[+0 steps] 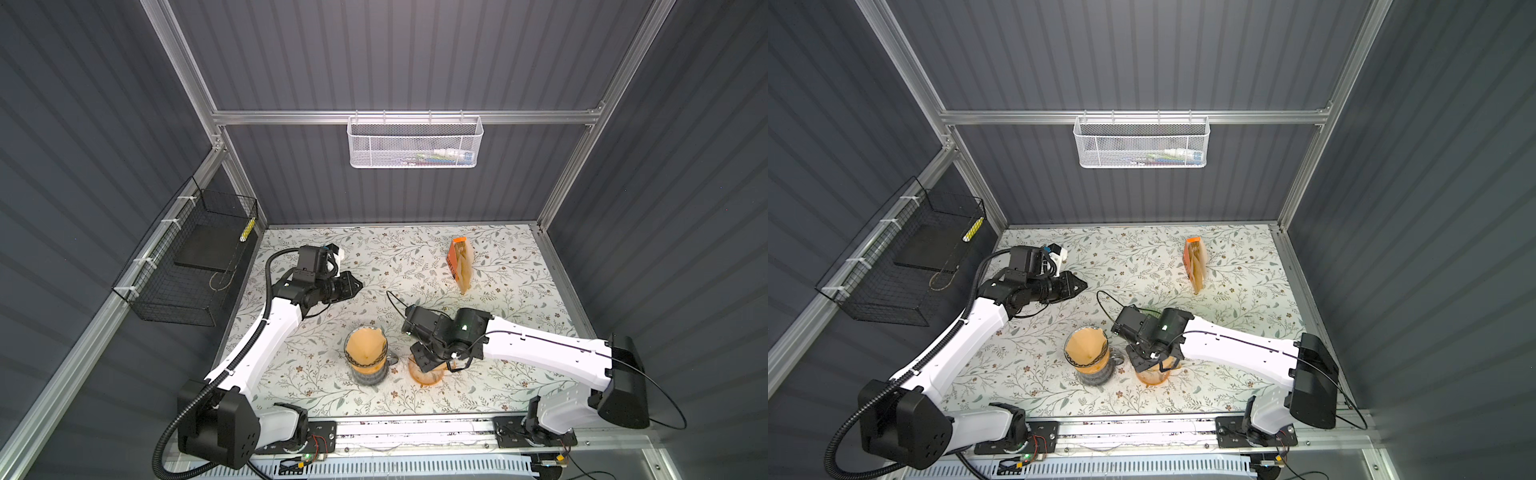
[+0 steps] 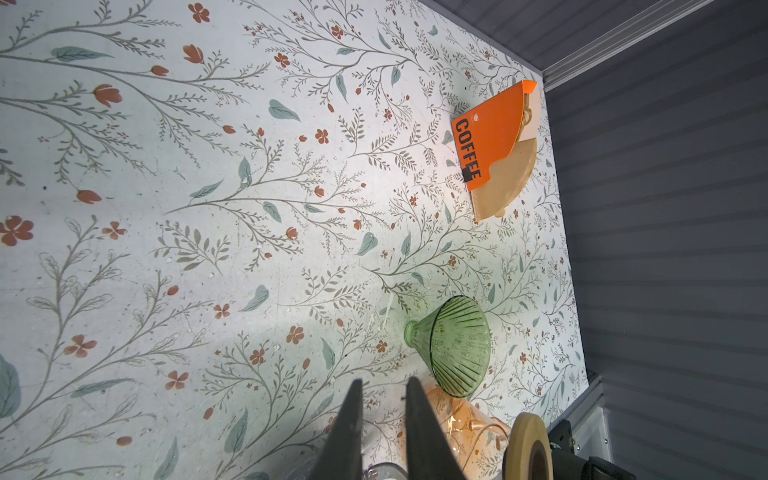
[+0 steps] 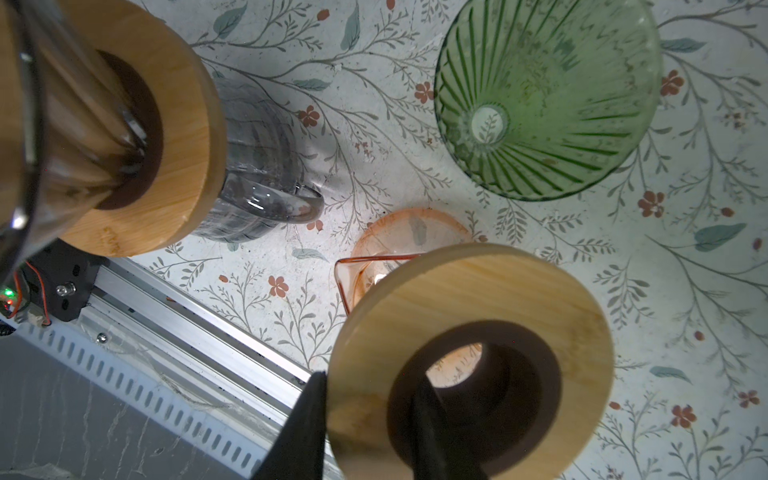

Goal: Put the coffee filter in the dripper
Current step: 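Carry the wooden ring toward the robot over the orange pitcher, then lower the wooden ring onto the orange pitcher's mouth and release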

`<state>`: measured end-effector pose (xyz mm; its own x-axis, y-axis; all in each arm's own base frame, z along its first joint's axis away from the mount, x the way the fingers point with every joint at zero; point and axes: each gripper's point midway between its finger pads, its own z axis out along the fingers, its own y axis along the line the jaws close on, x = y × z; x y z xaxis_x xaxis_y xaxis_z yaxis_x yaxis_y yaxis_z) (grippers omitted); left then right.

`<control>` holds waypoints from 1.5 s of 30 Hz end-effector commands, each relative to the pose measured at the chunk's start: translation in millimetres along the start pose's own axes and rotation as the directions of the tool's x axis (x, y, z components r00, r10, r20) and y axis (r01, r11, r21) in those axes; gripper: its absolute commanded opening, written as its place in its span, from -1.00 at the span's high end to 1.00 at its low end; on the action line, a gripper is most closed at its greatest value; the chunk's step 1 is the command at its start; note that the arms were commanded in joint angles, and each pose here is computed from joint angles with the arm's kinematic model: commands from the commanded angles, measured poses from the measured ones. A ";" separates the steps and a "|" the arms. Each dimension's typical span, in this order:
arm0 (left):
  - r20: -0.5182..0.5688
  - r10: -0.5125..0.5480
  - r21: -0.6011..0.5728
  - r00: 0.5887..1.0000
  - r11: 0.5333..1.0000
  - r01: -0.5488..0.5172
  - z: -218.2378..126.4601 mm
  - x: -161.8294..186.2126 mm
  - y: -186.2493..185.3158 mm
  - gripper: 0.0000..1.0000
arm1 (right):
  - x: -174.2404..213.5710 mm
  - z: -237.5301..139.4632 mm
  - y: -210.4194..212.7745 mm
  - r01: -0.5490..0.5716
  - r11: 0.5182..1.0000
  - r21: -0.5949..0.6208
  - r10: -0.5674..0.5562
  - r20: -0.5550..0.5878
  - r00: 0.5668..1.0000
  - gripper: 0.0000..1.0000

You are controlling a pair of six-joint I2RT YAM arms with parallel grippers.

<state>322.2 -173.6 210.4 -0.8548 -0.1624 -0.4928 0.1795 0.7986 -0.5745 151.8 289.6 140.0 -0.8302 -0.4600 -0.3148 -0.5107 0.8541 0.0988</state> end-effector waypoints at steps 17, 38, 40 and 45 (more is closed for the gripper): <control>0.019 0.015 -0.013 1.000 1.000 -0.014 -6.0 -0.6 -0.8 0.59 | 11.1 18.8 -2.8 0.013 0.998 0.058 -0.008 -0.082 0.997 0.60; 0.011 0.013 -0.033 1.000 0.999 -0.013 -1.8 3.9 6.3 0.60 | 8.8 26.9 4.7 0.044 0.997 0.066 -0.037 -0.108 0.994 0.46; 0.013 0.014 -0.033 1.000 0.999 -0.014 -2.1 3.8 6.3 0.60 | 8.7 26.2 4.9 0.047 0.996 0.070 -0.039 -0.109 0.993 0.42; 0.010 0.018 -0.036 1.000 0.999 -0.018 -1.5 5.5 7.7 0.60 | 7.4 24.3 7.2 0.046 0.997 0.069 -0.039 -0.108 0.993 0.34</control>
<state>322.6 -167.8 203.4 -0.8521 -0.1688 -0.4953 0.1585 0.8188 -0.5518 148.1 296.5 111.9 -0.8323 -0.5087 -0.2203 -0.5271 0.8493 0.0300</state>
